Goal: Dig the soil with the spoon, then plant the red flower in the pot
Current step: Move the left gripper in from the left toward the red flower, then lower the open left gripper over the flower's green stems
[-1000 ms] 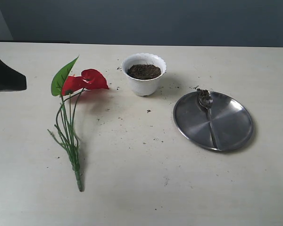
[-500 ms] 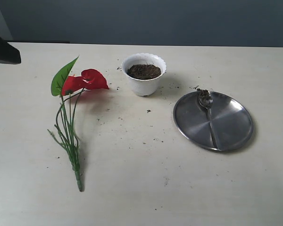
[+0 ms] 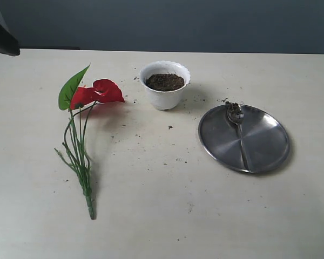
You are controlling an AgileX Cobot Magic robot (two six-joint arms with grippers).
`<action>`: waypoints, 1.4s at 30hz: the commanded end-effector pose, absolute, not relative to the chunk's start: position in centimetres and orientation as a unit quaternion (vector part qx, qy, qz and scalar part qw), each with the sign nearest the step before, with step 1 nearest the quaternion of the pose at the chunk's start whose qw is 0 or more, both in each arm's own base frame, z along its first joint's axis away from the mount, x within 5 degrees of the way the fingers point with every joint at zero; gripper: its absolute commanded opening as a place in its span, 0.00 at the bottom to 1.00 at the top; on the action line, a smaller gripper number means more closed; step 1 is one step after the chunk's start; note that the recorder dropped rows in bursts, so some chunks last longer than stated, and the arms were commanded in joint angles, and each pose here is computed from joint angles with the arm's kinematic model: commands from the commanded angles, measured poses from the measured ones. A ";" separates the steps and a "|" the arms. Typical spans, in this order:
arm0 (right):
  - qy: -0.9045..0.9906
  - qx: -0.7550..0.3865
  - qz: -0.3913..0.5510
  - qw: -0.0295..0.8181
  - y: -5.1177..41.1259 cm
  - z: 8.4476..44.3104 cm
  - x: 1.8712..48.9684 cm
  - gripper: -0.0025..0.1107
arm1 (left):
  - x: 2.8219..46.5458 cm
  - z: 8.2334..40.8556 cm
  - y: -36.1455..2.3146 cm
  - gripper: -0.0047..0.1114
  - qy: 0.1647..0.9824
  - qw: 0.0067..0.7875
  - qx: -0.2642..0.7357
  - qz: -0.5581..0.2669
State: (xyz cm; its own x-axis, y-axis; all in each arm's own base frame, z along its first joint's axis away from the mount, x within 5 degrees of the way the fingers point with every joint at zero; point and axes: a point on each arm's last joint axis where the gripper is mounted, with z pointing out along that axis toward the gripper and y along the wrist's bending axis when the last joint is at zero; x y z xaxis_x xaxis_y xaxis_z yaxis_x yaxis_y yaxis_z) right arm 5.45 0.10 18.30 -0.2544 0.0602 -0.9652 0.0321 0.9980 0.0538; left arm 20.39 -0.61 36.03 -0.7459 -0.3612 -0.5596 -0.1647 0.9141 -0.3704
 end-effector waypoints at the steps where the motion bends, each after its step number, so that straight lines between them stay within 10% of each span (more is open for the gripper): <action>1: 0.790 0.030 0.009 0.612 0.1 18.3 5.4 0.02 | 21.6 35.3 -2.1 0.84 0.936 0.296 -0.133 -0.137; 42: 0.790 0.029 0.008 0.612 0.1 18.3 5.4 0.02 | 29.9 19.4 -9.3 0.84 0.985 0.072 -0.157 0.008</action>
State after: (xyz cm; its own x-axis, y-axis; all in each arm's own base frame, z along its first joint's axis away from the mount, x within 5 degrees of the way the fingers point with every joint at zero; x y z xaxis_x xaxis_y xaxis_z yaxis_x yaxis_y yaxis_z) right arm 5.45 0.10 18.30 -0.2544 0.0602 -0.9652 0.0321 0.9980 0.0538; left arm 29.73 -9.09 19.95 -0.9392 -0.3085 -0.1509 -0.3090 0.9508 -0.0206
